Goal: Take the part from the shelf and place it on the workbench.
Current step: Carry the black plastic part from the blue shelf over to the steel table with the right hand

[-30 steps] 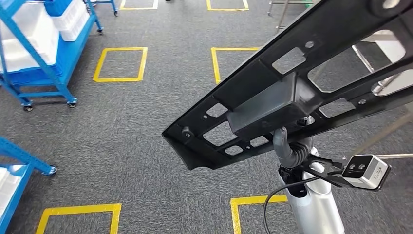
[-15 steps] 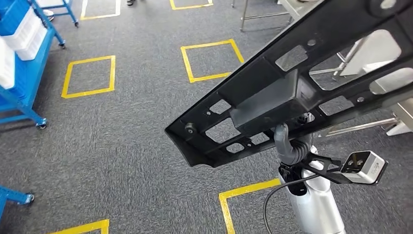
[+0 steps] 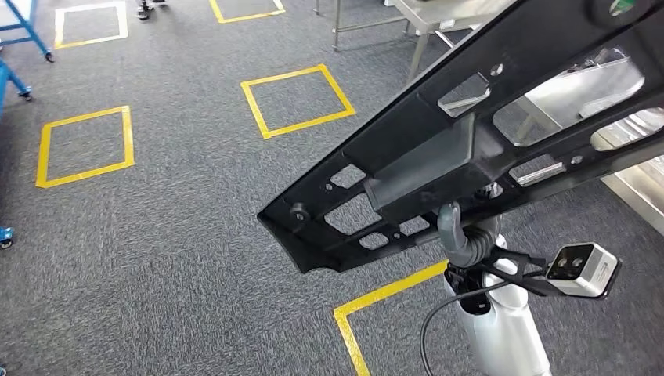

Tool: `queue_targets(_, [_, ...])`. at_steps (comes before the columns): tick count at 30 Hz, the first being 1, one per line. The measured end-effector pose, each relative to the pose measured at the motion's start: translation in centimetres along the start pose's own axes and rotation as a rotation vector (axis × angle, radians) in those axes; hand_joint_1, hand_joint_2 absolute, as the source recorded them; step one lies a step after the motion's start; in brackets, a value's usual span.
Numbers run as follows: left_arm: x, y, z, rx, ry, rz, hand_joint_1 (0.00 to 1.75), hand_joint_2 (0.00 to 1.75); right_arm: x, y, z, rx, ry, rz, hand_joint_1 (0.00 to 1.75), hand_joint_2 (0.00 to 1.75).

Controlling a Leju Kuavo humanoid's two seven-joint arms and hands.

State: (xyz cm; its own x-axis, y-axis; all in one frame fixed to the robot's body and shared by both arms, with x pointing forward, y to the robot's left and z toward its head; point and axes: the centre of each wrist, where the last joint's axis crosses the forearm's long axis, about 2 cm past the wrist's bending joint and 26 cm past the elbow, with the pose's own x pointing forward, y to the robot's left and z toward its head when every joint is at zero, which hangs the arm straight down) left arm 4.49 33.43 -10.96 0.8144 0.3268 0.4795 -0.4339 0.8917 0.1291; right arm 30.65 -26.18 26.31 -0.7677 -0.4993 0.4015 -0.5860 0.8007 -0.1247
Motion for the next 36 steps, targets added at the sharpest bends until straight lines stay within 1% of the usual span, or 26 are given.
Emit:
queue_targets(15, [0.09, -0.05, -0.03, -0.003, -0.003, -0.004, 0.0, 1.75, 0.01, -0.14, -0.46, 0.002, -0.011, -0.003, 1.75, 1.75])
queue_targets(19, [-0.2, 0.08, 0.07, 0.0, 0.002, -0.008, 0.0, 1.75, -0.13, 0.0, -0.21, -0.005, -0.002, -0.008, 1.75, 1.75])
queue_targets(29, [0.11, -0.07, -0.03, -0.006, -0.016, -0.01, 0.0, 1.75, -0.22, 0.04, -0.13, -0.007, 0.002, -0.009, 1.75, 1.75])
queue_targets(36, [-0.07, 0.01, 0.02, -0.009, -0.015, -0.013, 0.0, 1.75, -0.39, 0.01, 0.1, -0.014, 0.012, -0.012, 1.75, 1.75])
